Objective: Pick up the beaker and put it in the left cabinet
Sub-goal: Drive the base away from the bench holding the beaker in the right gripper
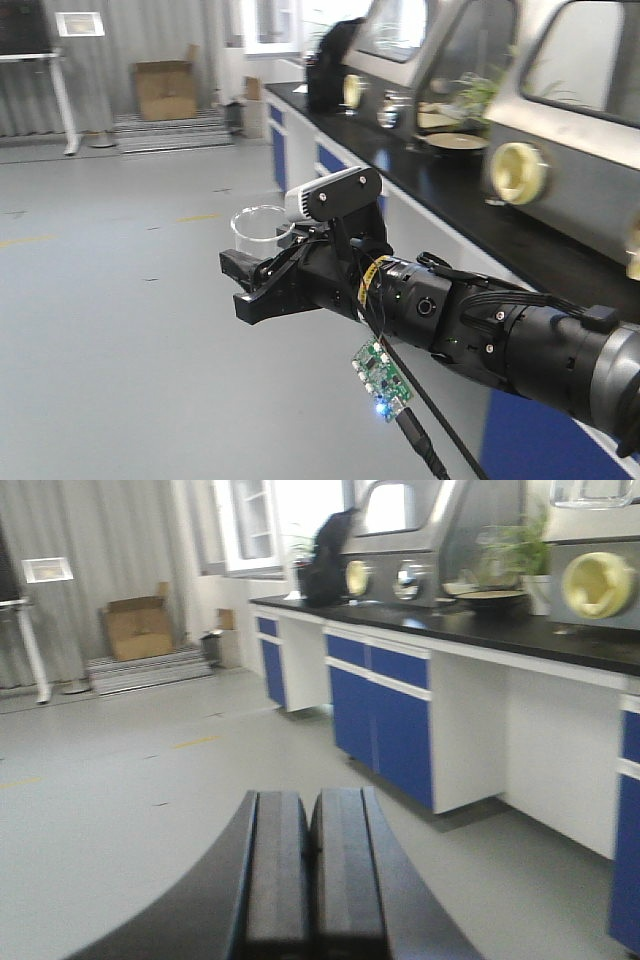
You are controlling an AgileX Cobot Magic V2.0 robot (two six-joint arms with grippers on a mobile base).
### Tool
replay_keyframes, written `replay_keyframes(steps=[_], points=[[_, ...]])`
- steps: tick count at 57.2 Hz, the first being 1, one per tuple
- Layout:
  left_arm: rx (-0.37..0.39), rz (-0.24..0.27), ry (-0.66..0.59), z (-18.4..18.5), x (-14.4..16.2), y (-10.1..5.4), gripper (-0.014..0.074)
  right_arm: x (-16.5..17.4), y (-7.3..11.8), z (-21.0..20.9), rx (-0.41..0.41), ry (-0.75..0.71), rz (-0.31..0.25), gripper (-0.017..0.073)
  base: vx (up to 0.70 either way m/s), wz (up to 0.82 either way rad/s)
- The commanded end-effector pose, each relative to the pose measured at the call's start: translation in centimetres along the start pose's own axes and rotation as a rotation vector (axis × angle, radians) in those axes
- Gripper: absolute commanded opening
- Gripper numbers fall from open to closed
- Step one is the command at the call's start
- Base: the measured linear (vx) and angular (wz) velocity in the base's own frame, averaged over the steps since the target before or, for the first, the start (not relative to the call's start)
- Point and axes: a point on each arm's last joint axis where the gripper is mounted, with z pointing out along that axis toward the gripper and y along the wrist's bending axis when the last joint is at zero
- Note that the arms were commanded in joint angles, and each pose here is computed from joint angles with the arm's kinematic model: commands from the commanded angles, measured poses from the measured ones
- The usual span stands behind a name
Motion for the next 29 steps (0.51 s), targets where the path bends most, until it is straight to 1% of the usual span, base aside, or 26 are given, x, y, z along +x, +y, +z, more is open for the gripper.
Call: replay_keyframes(steps=[1,15,29], points=[[-0.006,-0.011,-0.086,-0.13,-0.32,0.04,0.0001,-3.59,0.29,-1.49,-0.024,-0.120,-0.005,0.0145,0.14,0.59],[-0.006,-0.011,-0.086,-0.13,-0.32,0.04,0.0001,-3.59,0.29,-1.49,-0.024,-0.119,-0.005,0.0145,0.16,0.51],[-0.006,-0.011,-0.086,-0.13,-0.32,0.04,0.0001,-3.59,0.29,-1.49,-0.024,-0.119,-0.005,0.0145,0.21,0.36]])
